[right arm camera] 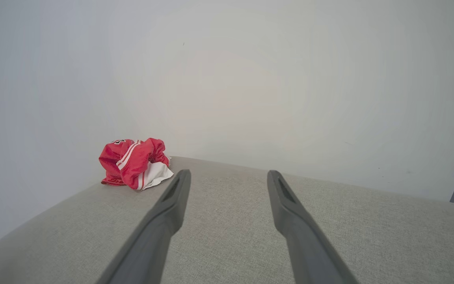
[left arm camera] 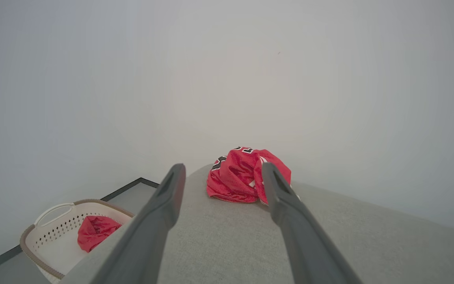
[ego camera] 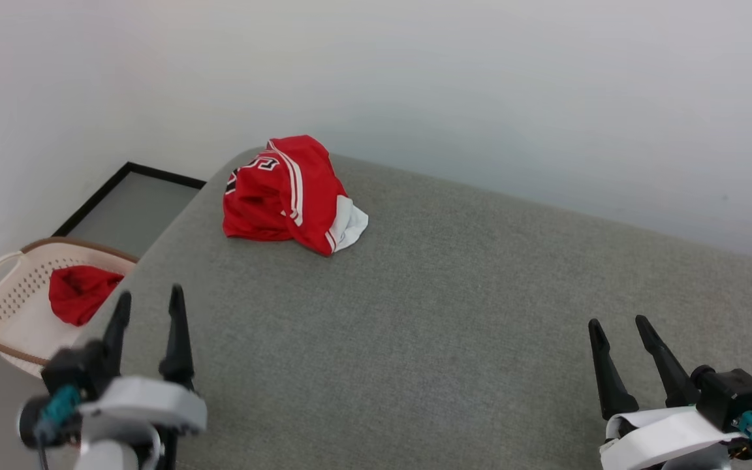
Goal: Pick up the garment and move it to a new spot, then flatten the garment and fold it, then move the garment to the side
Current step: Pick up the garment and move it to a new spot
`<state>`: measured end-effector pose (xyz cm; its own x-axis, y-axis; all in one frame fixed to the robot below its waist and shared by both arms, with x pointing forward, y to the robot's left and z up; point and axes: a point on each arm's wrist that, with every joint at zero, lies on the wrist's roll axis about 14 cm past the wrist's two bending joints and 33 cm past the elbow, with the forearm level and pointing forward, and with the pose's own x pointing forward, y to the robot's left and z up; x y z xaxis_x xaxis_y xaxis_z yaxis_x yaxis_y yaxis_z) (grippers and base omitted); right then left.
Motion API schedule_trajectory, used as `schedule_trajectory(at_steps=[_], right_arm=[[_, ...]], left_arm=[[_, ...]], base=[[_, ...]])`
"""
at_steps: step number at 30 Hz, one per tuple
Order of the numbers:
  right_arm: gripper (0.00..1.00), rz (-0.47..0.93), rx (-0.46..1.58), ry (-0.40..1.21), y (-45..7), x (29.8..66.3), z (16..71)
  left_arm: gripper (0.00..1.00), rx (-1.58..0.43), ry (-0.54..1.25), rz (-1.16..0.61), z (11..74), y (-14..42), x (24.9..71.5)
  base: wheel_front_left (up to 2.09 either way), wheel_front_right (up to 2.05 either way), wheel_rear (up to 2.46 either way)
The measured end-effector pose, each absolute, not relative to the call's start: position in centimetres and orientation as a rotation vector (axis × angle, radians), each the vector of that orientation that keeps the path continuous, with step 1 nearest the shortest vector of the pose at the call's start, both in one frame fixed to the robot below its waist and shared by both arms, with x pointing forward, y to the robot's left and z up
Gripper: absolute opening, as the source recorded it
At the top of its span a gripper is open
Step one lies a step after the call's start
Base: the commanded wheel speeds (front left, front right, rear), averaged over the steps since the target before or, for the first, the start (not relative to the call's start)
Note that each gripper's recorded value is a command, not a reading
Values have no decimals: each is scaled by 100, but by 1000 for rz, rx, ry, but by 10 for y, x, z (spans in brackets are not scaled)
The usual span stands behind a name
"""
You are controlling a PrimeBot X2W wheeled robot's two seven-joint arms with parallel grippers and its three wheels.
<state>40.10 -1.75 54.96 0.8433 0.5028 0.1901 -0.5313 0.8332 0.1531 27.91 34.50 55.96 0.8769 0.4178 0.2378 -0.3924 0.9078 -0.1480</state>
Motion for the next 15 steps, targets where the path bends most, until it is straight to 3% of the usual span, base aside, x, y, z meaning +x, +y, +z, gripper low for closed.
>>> schedule_trajectory(at_steps=[15], right_arm=[[100,538,145,-128,-38,437,537]], left_arm=[[100,-59,-164,276,618,369,388]], base=[[0,0,0]])
